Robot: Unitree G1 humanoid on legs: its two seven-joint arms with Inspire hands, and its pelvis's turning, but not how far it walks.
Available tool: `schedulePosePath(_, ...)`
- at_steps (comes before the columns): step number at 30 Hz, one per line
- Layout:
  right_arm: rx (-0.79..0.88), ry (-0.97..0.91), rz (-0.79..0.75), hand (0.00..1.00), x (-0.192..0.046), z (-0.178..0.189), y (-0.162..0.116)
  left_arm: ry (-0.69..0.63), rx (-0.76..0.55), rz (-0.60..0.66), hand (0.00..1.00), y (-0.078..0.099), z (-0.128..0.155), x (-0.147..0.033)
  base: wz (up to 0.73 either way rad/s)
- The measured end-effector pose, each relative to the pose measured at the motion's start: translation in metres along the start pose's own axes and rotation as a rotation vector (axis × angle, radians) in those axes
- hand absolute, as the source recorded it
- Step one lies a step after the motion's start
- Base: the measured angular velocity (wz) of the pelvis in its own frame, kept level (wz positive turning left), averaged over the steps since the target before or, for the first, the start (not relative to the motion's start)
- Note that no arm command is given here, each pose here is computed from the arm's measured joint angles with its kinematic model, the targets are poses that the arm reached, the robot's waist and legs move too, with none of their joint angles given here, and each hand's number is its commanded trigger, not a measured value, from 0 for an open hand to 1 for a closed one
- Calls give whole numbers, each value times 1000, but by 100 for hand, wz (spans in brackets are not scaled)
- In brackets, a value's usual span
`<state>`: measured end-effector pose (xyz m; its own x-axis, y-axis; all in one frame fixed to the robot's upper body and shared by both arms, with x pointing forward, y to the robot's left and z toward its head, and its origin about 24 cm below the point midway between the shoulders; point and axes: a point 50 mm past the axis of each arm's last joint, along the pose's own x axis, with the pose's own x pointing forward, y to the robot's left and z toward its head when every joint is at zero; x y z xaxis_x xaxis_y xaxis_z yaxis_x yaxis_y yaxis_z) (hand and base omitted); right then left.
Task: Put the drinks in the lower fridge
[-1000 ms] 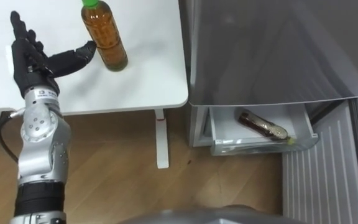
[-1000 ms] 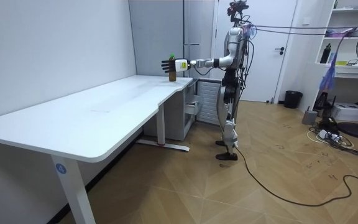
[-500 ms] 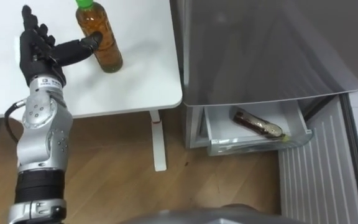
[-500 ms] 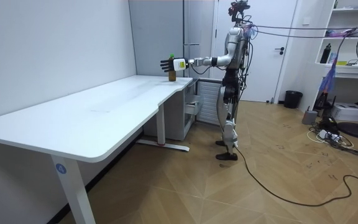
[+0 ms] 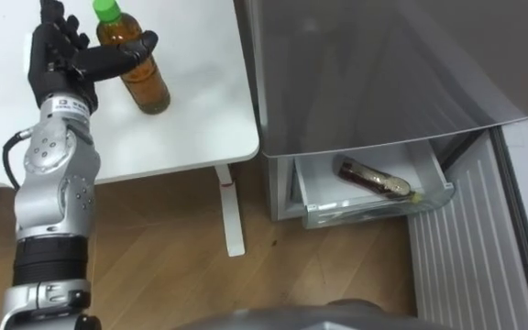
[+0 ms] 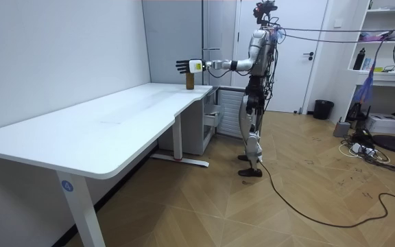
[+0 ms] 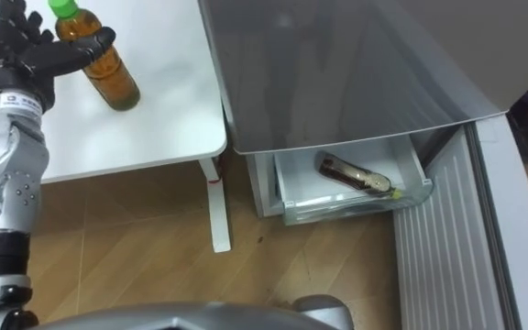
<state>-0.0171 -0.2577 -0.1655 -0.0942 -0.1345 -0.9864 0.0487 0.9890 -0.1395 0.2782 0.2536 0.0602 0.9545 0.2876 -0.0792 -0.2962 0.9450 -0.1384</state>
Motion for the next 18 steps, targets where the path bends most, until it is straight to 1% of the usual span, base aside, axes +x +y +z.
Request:
schedulePosePath(4,-15,4,-6,0,0,-1,-1,25,3,4,0,0,0,6,0)
schedulePosePath(18,-27,11,-18,0,-1,1,-3,72,21,-28,0,1,-3,8,-4)
